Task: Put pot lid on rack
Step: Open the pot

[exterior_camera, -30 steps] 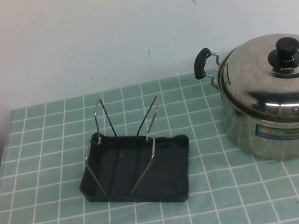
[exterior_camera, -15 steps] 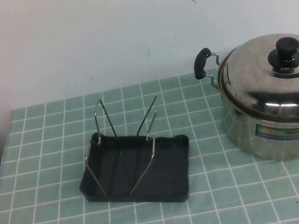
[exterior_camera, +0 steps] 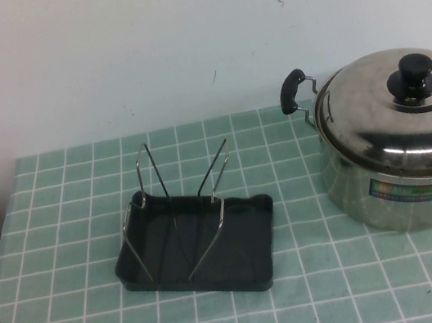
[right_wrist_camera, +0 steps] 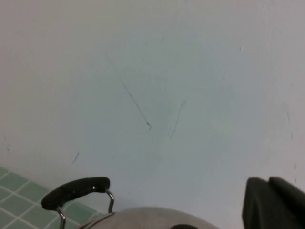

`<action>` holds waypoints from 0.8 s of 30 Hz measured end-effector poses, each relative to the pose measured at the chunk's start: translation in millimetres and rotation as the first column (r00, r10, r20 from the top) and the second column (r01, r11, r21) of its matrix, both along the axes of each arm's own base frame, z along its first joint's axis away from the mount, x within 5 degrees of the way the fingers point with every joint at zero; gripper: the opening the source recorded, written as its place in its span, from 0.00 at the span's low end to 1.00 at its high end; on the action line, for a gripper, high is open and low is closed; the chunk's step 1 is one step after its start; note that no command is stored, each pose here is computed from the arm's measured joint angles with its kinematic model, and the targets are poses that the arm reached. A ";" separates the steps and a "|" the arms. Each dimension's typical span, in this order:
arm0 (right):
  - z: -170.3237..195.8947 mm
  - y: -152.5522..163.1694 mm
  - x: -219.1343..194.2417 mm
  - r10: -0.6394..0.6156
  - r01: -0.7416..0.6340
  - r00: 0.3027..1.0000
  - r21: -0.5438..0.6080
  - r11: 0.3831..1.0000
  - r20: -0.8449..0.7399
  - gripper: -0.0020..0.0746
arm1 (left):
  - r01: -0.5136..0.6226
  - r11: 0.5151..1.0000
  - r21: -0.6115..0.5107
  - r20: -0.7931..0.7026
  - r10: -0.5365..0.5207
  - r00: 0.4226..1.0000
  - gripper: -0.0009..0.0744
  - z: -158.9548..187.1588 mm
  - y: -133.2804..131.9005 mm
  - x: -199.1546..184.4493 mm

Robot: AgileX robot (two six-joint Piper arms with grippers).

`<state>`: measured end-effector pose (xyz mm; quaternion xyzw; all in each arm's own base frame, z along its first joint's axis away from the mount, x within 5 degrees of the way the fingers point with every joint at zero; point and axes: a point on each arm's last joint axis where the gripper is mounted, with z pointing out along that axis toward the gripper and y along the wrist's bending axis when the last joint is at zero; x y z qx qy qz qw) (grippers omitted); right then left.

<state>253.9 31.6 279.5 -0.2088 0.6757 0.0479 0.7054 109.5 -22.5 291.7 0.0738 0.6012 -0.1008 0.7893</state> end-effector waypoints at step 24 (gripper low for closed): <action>-74.1 6.3 71.2 0.069 -0.051 0.980 0.100 0.994 -0.185 0.82 | 0.008 1.000 0.000 -0.057 -0.008 0.998 0.01 -7.1 -1.1 11.9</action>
